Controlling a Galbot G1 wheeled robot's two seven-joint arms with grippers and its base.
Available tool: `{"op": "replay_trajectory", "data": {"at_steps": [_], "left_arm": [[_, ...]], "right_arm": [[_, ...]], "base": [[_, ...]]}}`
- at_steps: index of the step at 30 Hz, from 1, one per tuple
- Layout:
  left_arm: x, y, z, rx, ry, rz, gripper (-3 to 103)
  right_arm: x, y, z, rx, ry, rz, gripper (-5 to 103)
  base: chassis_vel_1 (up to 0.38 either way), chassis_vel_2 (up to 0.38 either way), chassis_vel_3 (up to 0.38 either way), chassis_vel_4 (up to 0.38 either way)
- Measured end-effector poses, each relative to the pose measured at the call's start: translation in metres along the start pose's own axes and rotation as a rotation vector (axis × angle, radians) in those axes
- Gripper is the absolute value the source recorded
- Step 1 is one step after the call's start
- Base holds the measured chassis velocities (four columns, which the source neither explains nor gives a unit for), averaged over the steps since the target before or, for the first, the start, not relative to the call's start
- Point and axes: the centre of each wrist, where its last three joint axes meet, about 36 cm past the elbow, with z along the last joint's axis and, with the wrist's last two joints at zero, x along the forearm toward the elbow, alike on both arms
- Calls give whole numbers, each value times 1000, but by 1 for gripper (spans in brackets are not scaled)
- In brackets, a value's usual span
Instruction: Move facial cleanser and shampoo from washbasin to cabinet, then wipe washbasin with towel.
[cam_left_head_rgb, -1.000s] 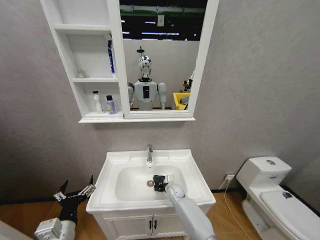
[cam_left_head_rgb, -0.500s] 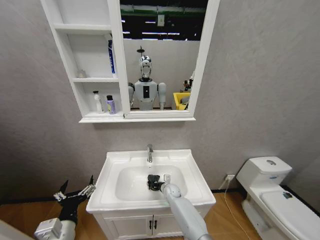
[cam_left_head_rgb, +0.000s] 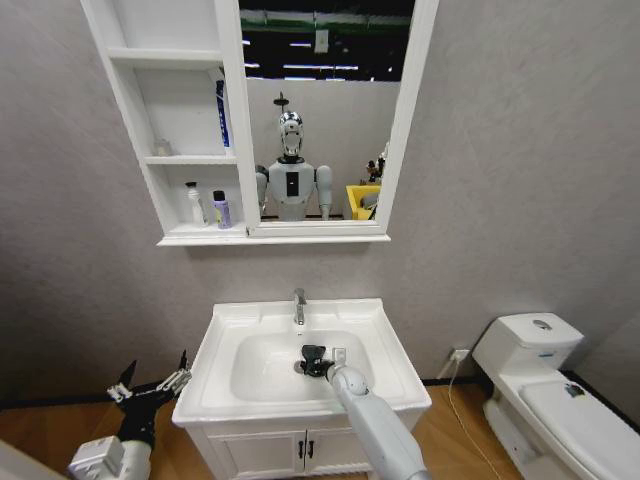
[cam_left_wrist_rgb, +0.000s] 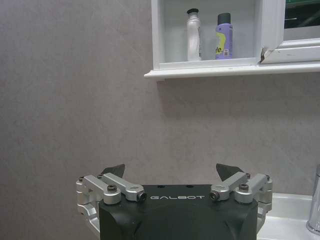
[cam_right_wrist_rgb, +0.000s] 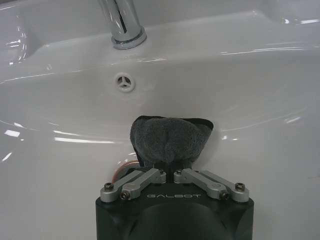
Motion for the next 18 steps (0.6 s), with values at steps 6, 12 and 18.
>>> {"op": "replay_trajectory", "data": {"at_steps": [6,12,18], "left_arm": [[0,0,0,0,0,0,100],[0,0,0,0,0,0,100],[0,0,0,0,0,0,100]], "right_arm": [[2,4,0,10,-5,3,2],[11,11,4,28,0,44,2],[22,18,15,40,15,38,2]], "base": [[0,0,0,0],[-22,15,21,-17],[-47,34,36,-48]]}}
